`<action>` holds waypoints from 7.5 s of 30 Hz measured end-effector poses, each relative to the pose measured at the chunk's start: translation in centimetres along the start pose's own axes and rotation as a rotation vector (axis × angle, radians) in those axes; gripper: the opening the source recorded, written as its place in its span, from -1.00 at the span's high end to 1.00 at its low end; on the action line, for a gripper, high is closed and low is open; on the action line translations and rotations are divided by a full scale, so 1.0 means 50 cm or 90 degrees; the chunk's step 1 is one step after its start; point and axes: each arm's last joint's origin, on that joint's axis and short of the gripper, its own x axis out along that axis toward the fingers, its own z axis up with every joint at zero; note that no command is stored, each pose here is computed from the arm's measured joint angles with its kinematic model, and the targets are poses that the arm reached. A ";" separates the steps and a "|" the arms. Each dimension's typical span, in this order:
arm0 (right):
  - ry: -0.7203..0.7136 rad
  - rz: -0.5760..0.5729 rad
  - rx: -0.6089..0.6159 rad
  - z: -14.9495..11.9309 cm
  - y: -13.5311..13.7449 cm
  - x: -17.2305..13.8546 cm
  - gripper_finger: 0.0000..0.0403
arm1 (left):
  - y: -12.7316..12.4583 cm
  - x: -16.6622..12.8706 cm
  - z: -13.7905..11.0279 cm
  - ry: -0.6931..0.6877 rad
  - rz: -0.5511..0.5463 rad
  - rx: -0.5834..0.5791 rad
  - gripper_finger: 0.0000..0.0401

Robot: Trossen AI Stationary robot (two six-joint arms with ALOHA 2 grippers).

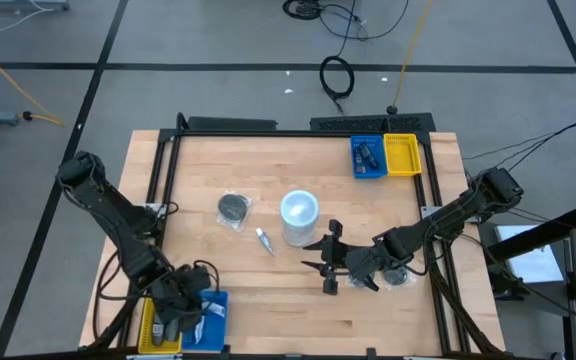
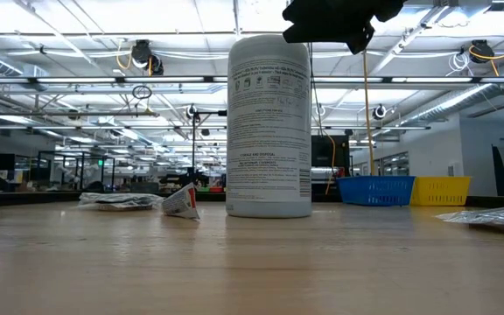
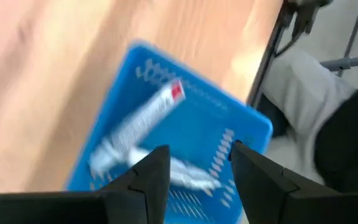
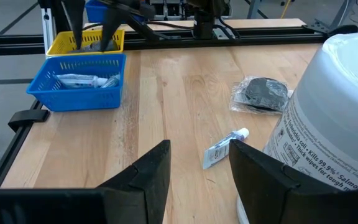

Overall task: Pick & Place Travel size toiletries
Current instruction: Put the white toothpaste into the bottom blue bin, then put the black hairbrush into the top yellow bin

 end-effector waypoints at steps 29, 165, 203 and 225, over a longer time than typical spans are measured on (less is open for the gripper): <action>0.004 0.032 -0.013 0.001 0.003 0.000 0.23 | 0.160 0.027 0.288 -0.142 0.289 0.393 0.16; 0.012 0.031 -0.033 -0.002 0.002 0.000 0.23 | 0.010 -0.017 0.005 0.031 -0.002 0.225 0.81; 0.012 0.031 -0.034 -0.002 0.002 0.000 0.23 | 0.008 -0.019 -0.005 0.027 0.004 0.172 0.28; 0.013 0.031 -0.019 -0.003 0.002 0.000 0.23 | 0.086 -0.028 0.077 -0.141 0.304 0.274 0.41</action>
